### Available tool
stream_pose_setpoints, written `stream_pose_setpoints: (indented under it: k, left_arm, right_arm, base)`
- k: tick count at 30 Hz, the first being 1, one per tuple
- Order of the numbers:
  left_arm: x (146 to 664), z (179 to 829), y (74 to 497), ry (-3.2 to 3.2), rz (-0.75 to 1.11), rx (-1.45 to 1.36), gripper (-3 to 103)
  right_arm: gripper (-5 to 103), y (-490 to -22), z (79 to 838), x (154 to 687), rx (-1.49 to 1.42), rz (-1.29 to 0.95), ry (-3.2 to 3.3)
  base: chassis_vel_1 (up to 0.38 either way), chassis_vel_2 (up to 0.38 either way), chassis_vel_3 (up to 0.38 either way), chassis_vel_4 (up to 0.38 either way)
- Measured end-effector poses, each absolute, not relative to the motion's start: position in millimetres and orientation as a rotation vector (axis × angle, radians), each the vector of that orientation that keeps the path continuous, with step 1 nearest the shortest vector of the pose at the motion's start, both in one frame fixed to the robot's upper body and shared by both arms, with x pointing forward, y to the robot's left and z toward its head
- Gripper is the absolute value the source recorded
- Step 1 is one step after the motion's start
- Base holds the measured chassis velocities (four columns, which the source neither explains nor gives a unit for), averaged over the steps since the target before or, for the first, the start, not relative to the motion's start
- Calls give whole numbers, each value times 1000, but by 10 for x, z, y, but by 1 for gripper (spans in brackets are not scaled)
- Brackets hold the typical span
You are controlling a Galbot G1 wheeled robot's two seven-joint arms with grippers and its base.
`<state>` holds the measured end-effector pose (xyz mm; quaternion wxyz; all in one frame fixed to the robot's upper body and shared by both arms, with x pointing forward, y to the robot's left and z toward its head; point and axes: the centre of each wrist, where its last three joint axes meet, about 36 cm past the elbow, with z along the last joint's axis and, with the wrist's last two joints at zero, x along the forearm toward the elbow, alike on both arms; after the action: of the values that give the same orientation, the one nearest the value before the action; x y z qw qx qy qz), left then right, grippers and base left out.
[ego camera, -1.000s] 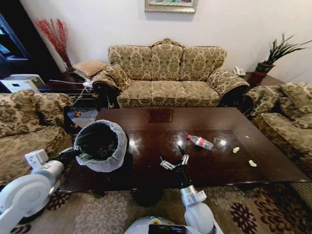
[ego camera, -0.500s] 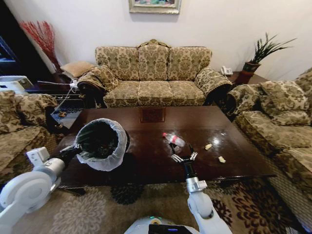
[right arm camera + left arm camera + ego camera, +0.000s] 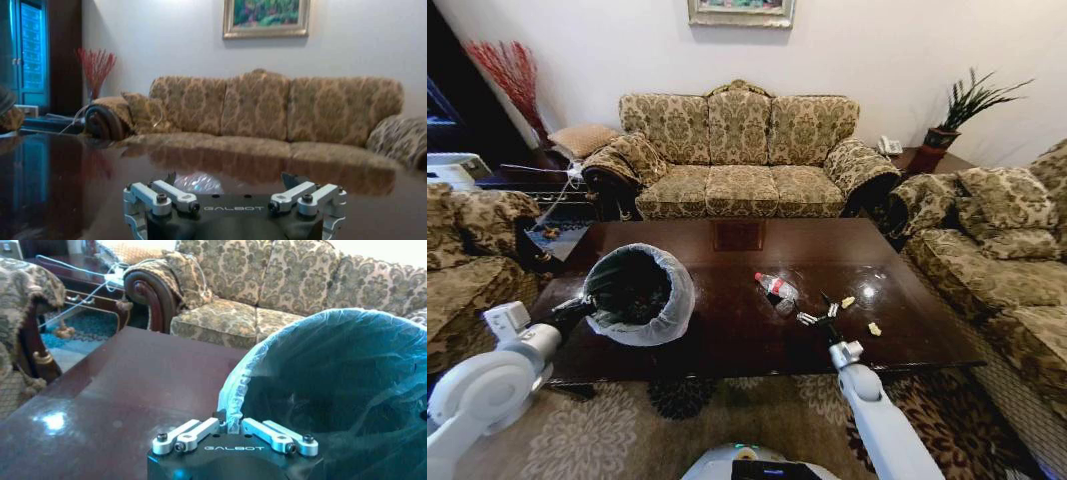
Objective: Move to the front of the table and place the trash on the table into the trash bin.
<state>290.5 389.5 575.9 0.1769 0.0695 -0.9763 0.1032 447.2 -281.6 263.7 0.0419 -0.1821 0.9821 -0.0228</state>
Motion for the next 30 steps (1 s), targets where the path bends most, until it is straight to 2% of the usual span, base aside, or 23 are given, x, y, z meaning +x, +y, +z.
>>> stream_pose_setpoints:
  k: [3,4,6,10,12,14,15,18,19,21,24,26,30]
  left_arm:
    - [2896,5737,3892,-2784,307,190,0]
    - [2891,5731,3893,-2790,306,187,0]
    - [2888,5729,3893,-2792,306,186,0]
    - [2892,5734,3895,-2802,305,179,0]
    - [2889,5731,3897,-2803,308,180,0]
    - [2883,5721,3899,-2803,312,180,0]
    - [2883,5721,3899,-2803,312,180,0]
    - [2892,5709,3914,-2802,307,182,0]
    - [2892,5709,3914,-2802,307,182,0]
    - [2887,5690,3915,-2800,311,184,0]
    - [2879,5666,3923,-2798,314,186,0]
    - [2883,5636,3960,-2797,309,200,0]
    - [2891,5644,3988,-2797,291,208,0]
  right_arm:
    - [100,-2700,2592,4556,-585,-63,3029]
    - [103,-2639,2562,4581,-603,-53,3043]
    - [100,-2602,2542,4595,-621,-45,3051]
    - [80,-2516,2495,4629,-642,-22,3060]
    - [80,-2509,2492,4634,-640,-20,3061]
    - [70,-2501,2488,4635,-633,-20,3061]
    - [70,-2501,2488,4635,-633,-20,3061]
    - [53,-2504,2479,4620,-629,-26,3062]
    - [53,-2504,2479,4620,-629,-26,3062]
    - [42,-2502,2465,4601,-630,-37,3062]
    - [37,-2493,2451,4583,-634,-40,3062]
    - [27,-2469,2445,4564,-638,-38,3060]
    - [19,-2436,2500,4530,-629,-30,3040]
  base:
    - [0,0,0,0]
    - [0,0,0,0]
    - [0,0,0,0]
    - [0,0,0,0]
    - [0,0,0,0]
    - [0,0,0,0]
    - [0,0,0,0]
    - [0,0,0,0]
    - [0,0,0,0]
    - [0,0,0,0]
    - [0,0,0,0]
    - [0,0,0,0]
    - [0,0,0,0]
